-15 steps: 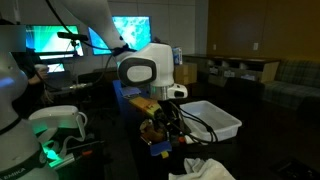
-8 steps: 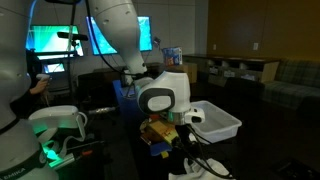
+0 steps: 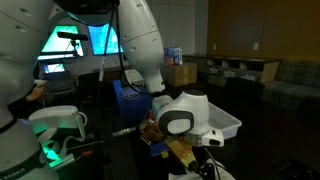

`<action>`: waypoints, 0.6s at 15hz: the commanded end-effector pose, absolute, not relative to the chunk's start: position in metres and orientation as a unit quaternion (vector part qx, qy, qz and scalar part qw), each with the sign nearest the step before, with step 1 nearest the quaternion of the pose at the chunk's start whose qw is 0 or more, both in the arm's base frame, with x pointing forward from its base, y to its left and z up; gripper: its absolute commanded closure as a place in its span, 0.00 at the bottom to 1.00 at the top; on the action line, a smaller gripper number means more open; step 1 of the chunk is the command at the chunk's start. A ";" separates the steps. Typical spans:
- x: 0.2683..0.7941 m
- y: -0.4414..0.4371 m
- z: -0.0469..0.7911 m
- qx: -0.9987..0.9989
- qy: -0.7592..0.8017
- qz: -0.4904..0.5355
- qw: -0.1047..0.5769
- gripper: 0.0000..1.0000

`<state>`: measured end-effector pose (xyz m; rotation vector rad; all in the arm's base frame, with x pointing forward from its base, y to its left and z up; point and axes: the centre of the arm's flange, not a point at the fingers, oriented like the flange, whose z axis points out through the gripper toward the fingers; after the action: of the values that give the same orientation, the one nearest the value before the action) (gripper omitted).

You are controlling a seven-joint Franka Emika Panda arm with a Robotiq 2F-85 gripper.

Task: Use the white towel to move the objects on the table to the left, then put the towel in the bowl

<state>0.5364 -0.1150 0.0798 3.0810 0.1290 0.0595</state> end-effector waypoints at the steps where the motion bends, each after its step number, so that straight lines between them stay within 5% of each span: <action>1: 0.561 -0.137 0.058 0.999 0.018 0.034 0.023 0.00; 9: 0.566 -0.156 0.006 0.999 -0.015 0.006 0.038 0.00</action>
<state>0.5530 -0.1561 0.0336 3.0901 -0.0156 0.0528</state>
